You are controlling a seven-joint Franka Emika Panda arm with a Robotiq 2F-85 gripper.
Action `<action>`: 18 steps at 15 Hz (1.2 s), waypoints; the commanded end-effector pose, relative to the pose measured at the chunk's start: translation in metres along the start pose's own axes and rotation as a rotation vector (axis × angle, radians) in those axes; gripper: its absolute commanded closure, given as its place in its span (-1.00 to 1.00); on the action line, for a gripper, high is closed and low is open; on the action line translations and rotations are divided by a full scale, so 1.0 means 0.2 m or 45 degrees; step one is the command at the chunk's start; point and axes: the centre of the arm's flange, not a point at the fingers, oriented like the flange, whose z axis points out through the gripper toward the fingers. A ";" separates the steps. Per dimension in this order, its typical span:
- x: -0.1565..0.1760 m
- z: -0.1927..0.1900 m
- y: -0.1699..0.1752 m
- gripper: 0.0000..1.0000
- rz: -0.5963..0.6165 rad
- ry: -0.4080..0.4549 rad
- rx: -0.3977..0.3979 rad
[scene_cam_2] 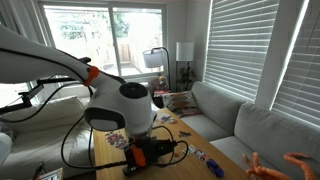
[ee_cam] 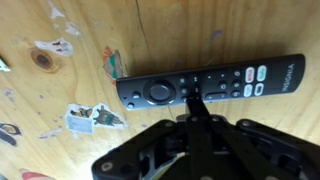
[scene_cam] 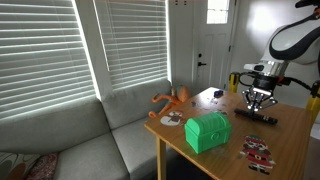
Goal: Press the number four button on the remote
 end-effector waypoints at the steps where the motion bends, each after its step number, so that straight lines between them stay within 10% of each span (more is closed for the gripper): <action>1: -0.03 0.01 0.04 1.00 -0.017 0.023 -0.001; 18: -0.02 0.02 0.03 1.00 -0.025 0.015 0.012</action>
